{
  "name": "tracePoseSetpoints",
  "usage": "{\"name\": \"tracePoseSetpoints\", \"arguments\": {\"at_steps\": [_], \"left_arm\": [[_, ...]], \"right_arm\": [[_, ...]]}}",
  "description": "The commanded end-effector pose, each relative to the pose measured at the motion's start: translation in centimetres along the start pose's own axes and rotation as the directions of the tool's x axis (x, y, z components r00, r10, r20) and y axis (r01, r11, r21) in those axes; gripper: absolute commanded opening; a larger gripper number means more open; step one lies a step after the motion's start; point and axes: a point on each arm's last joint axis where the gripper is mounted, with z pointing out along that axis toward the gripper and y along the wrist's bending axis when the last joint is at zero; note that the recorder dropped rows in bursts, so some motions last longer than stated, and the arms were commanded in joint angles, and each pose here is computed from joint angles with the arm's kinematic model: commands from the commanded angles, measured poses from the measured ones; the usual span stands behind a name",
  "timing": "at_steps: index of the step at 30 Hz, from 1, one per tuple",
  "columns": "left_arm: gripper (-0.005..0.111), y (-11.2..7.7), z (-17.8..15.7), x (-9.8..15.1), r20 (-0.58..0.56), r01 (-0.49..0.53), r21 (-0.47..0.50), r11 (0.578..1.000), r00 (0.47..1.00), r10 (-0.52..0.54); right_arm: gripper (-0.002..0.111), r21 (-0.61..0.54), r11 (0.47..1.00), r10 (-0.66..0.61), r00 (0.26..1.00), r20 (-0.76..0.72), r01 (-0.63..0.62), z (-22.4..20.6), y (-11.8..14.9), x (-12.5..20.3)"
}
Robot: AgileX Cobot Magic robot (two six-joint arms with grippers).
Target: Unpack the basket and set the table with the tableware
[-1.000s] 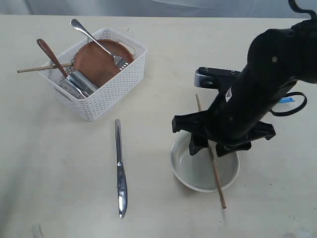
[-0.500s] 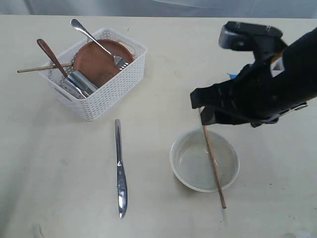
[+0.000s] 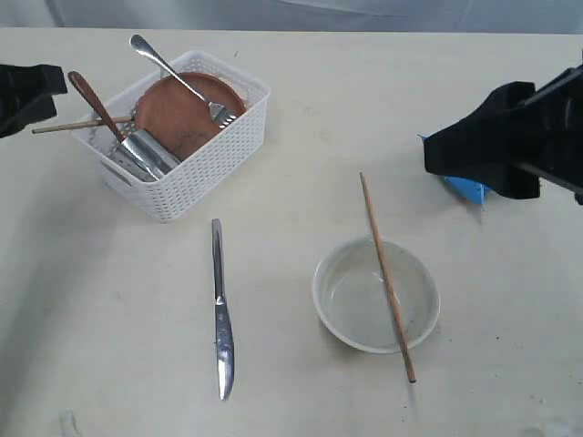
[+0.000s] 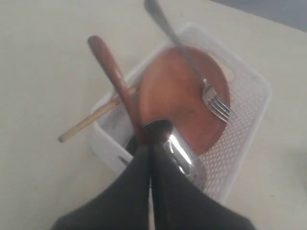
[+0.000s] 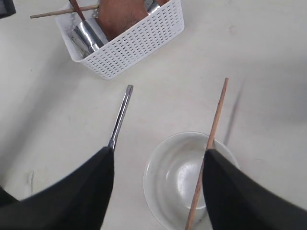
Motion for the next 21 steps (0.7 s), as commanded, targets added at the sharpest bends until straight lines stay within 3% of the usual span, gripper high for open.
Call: {"name": "tracePoseSetpoints", "arguments": {"at_steps": [1,10,14,17,21], "left_arm": [[0.0,0.8,0.0,-0.1,0.082,0.12,-0.036,0.992,0.99,-0.117],[0.0,0.9,-0.1,-1.0,0.17,0.248,-0.035,0.968,0.956,-0.239],[0.0,0.6,-0.5,-2.8,0.248,0.253,-0.026,0.967,0.939,-0.239],[0.0,-0.4,-0.8,-4.8,0.273,0.197,0.006,0.98,0.943,-0.191],[0.0,-1.1,0.0,-5.8,0.199,0.175,0.052,0.983,0.963,-0.182]], "right_arm": [[0.053,0.005,0.999,-0.052,0.999,0.008,0.052,-0.3,-0.1,0.0],[0.053,0.006,0.997,-0.074,0.997,0.006,0.074,0.0,-0.1,-0.1],[0.053,0.007,0.997,-0.078,0.997,0.006,0.078,0.0,-0.1,-0.1],[0.053,0.006,0.997,-0.08,0.997,0.011,0.08,0.0,0.0,-0.2],[0.053,0.004,0.997,-0.083,0.996,0.012,0.083,0.0,0.0,-0.2]]}}
